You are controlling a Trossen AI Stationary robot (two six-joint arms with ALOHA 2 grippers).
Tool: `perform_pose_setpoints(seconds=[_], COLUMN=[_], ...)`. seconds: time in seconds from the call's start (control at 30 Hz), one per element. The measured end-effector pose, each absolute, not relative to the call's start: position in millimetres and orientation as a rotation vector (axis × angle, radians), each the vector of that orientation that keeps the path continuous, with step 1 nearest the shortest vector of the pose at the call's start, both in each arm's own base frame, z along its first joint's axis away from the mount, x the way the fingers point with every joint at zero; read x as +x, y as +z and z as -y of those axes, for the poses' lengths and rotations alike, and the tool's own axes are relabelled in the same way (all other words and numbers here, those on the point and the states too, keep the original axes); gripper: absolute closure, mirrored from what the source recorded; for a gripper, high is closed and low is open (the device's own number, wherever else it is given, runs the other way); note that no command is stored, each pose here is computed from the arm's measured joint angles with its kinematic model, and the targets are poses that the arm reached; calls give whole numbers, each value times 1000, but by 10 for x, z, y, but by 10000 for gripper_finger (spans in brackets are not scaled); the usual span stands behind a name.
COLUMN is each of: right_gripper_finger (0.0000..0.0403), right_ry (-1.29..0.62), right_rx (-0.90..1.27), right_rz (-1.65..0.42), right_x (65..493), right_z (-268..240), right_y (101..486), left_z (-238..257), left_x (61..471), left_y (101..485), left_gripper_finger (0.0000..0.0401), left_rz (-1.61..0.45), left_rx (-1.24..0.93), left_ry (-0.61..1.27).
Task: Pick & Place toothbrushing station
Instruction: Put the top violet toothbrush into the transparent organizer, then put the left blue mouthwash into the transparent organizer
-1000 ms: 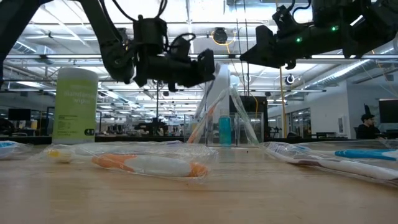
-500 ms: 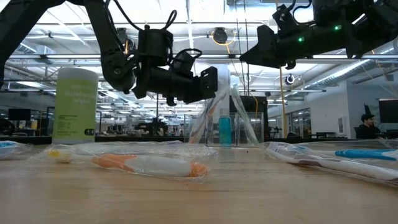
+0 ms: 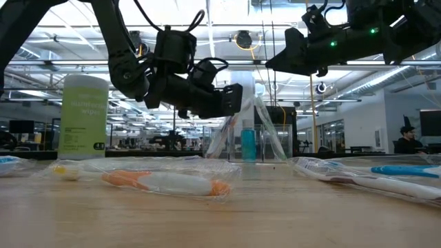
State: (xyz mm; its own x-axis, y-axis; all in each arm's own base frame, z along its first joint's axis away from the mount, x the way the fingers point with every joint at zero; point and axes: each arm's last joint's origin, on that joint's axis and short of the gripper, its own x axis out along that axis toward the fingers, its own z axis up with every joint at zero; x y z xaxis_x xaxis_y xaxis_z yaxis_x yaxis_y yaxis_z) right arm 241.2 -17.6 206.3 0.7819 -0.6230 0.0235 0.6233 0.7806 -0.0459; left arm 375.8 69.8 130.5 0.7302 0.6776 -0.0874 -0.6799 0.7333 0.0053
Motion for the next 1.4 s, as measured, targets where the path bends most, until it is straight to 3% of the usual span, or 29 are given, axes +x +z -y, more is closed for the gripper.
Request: perform_pose_setpoints(seconds=[0.43,0.73,0.93,1.17,1.4], right_gripper_finger=[248,248,248,248,248], right_ry=[-673,-673,-673,-673,-673], right_rx=[-52,-52,-53,-54,-54], right_rz=[8,8,5,2,0], right_x=[2412,2412,2412,2412,2412], right_z=[176,176,176,176,176], right_y=[2064,2064,2061,2058,2056], left_z=[-714,-556,-385,-165,50], left_x=[3748,3666,3498,3163,2800], left_y=[1323,1624,2021,2462,2674], left_gripper_finger=[296,238,229,231,231], left_rz=[-101,-196,-249,-338,-451], left_rx=[-18,-25,-10,-13,-67], left_ry=[751,716,656,462,364])
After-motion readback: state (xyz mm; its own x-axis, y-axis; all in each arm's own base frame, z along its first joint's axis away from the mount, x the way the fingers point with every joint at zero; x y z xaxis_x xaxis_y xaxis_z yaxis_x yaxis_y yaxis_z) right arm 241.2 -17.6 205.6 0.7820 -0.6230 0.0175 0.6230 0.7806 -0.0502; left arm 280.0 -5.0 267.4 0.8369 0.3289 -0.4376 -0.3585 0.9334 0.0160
